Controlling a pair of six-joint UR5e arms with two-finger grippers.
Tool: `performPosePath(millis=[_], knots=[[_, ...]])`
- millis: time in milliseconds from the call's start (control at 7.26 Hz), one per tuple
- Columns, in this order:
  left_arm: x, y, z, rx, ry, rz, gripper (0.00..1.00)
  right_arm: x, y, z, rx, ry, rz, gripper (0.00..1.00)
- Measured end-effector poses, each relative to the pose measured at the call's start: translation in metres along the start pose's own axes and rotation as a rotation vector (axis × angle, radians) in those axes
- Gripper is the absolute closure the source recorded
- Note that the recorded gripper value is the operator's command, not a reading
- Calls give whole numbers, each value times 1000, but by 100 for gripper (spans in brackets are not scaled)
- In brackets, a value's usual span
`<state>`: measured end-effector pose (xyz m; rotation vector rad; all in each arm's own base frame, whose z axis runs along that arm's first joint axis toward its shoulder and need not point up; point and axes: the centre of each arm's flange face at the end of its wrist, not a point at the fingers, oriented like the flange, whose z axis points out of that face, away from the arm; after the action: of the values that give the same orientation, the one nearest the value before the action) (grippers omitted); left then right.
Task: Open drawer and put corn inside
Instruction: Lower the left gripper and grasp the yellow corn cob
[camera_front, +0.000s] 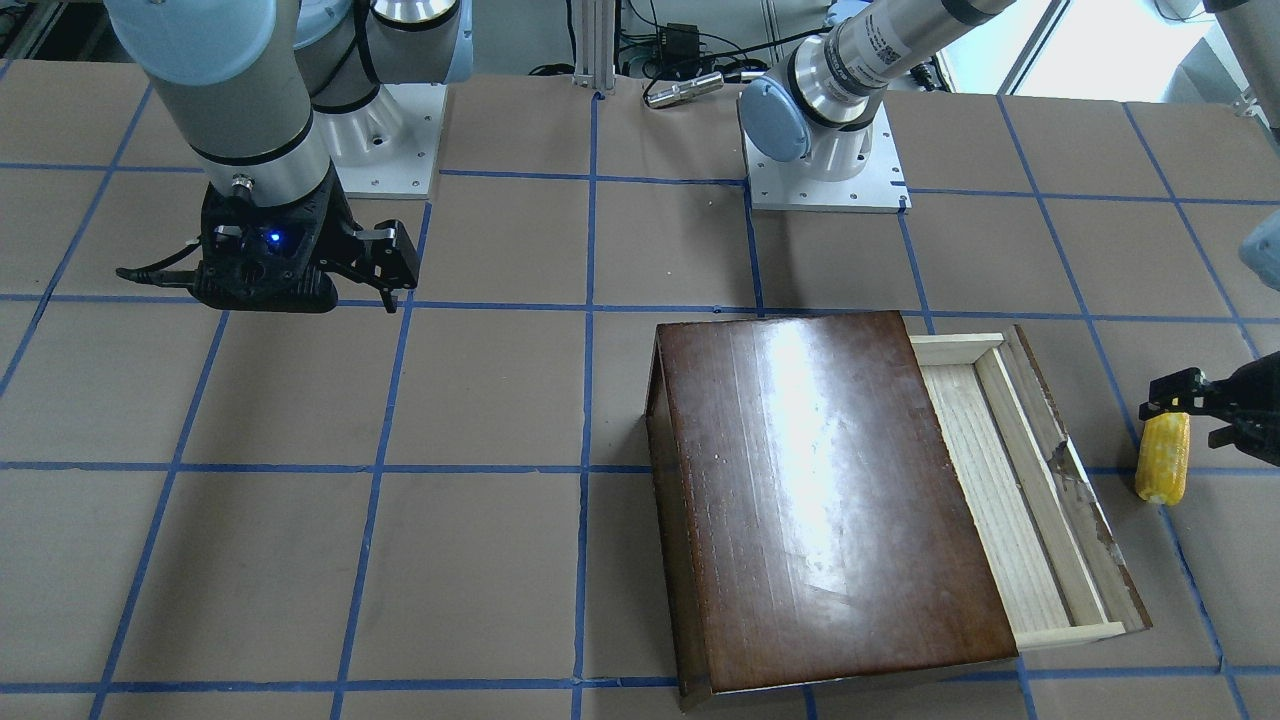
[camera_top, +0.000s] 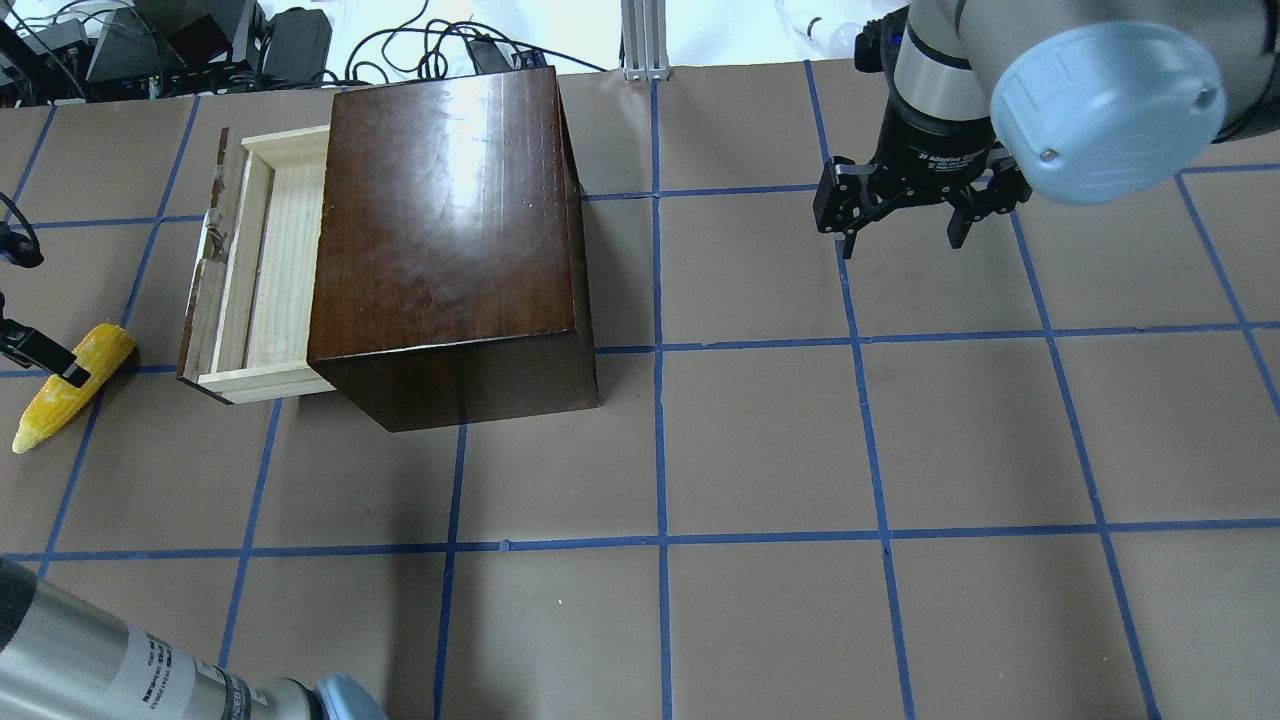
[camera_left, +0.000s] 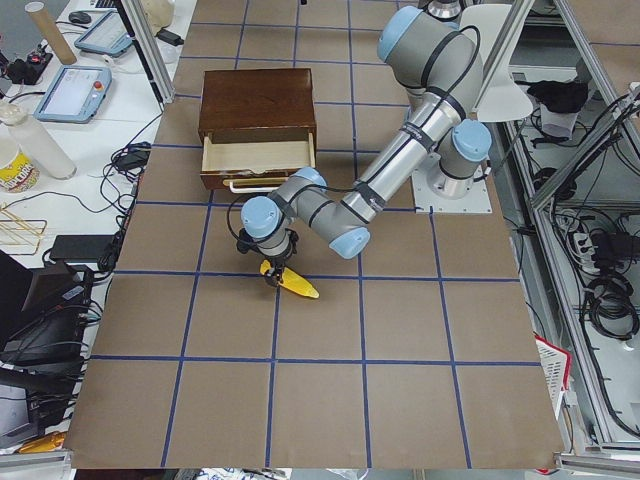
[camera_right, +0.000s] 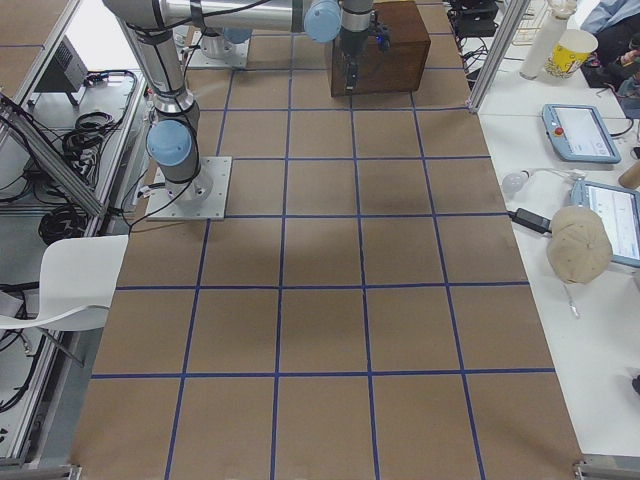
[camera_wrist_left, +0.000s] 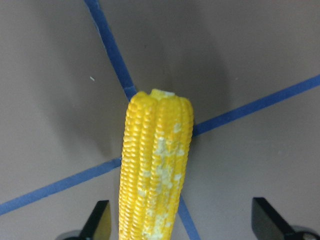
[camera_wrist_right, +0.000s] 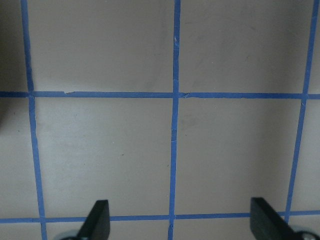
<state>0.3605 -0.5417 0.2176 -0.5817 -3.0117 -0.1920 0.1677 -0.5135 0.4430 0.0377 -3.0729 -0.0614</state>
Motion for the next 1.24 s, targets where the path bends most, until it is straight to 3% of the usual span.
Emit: performPosePath(millis=[275, 413, 551, 688, 1239], knots=[[-2, 3, 18, -23, -2, 5, 0, 0, 0, 0, 0, -1, 0, 0], [-6, 2, 26, -32, -11, 5, 23, 0, 0, 0, 0, -1, 0, 0], [-10, 1, 34, -36, -17, 5, 74, 0, 0, 0, 0, -1, 0, 0], [-12, -1, 38, -41, -21, 5, 100, 0, 0, 0, -1, -1, 0, 0], [-15, -11, 21, -66, -78, 15, 100, 0, 0, 0, 0, -1, 0, 0]])
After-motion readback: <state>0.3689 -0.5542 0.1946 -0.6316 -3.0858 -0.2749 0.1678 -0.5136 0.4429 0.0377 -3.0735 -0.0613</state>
